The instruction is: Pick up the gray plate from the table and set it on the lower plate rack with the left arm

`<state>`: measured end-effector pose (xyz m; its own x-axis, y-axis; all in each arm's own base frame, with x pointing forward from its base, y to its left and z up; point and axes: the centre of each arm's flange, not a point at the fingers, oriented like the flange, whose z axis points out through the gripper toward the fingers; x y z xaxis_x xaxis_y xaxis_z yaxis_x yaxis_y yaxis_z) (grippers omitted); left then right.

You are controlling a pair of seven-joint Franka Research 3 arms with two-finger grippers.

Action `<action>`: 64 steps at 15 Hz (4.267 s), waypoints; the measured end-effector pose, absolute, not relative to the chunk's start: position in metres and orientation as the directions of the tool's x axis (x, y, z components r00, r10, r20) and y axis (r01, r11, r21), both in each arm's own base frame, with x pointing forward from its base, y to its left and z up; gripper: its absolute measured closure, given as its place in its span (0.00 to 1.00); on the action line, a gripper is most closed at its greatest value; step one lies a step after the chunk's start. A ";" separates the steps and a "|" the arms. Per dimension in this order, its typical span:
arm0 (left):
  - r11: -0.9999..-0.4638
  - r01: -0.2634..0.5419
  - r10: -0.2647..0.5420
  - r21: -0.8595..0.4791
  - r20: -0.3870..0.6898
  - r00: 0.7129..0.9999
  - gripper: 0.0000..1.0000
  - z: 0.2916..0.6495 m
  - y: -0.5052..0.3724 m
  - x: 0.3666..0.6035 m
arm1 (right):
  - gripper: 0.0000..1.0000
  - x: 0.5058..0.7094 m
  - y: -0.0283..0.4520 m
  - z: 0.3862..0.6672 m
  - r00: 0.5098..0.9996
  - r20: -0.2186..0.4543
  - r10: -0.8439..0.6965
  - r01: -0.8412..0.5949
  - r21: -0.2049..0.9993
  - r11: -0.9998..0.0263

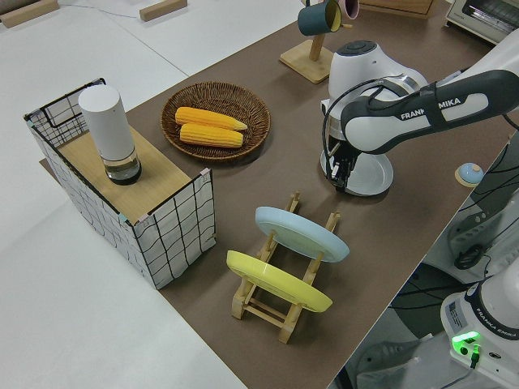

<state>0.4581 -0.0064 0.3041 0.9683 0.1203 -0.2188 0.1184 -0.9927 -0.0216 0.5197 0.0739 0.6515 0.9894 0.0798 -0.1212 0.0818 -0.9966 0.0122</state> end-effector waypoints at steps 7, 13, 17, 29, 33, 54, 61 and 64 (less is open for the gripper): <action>-0.991 0.131 0.133 -0.021 -0.208 0.969 0.97 0.364 -0.005 0.490 | 0.01 0.520 0.074 0.652 0.989 -0.121 0.080 0.082 0.012 -0.997; -0.978 0.174 0.196 -0.112 -0.236 0.952 0.97 0.414 0.005 0.500 | 0.01 0.520 0.074 0.652 0.989 -0.121 0.080 0.082 0.012 -0.997; -0.943 0.162 0.229 -0.289 -0.217 0.949 0.97 0.450 0.023 0.504 | 0.01 0.520 0.074 0.652 0.989 -0.121 0.080 0.082 0.012 -0.997; -0.604 0.161 0.425 -0.780 -0.144 0.894 0.97 0.479 0.056 0.492 | 0.01 0.520 0.074 0.652 0.989 -0.121 0.080 0.082 0.012 -0.997; -0.540 0.193 0.485 -0.820 -0.115 0.867 0.97 0.449 0.044 0.495 | 0.01 0.520 0.074 0.652 0.989 -0.121 0.080 0.082 0.012 -0.997; -0.430 0.161 0.477 -0.888 -0.072 0.876 0.97 0.405 0.010 0.502 | 0.01 0.520 0.074 0.652 0.989 -0.121 0.080 0.082 0.012 -0.997; -0.468 0.141 0.482 -0.872 -0.119 0.868 0.53 0.389 -0.002 0.501 | 0.01 0.520 0.074 0.652 0.989 -0.121 0.080 0.082 0.012 -0.997; -0.520 0.165 0.476 -0.838 -0.124 0.871 0.27 0.394 -0.017 0.505 | 0.01 0.520 0.074 0.652 0.989 -0.121 0.080 0.082 0.012 -0.997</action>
<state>0.5054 -0.0173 0.3945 0.8708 0.4758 -0.1239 0.1651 -0.5203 -0.8379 0.5197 0.0739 0.6515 0.9894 0.0798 -0.1212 0.0818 -0.9966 0.0122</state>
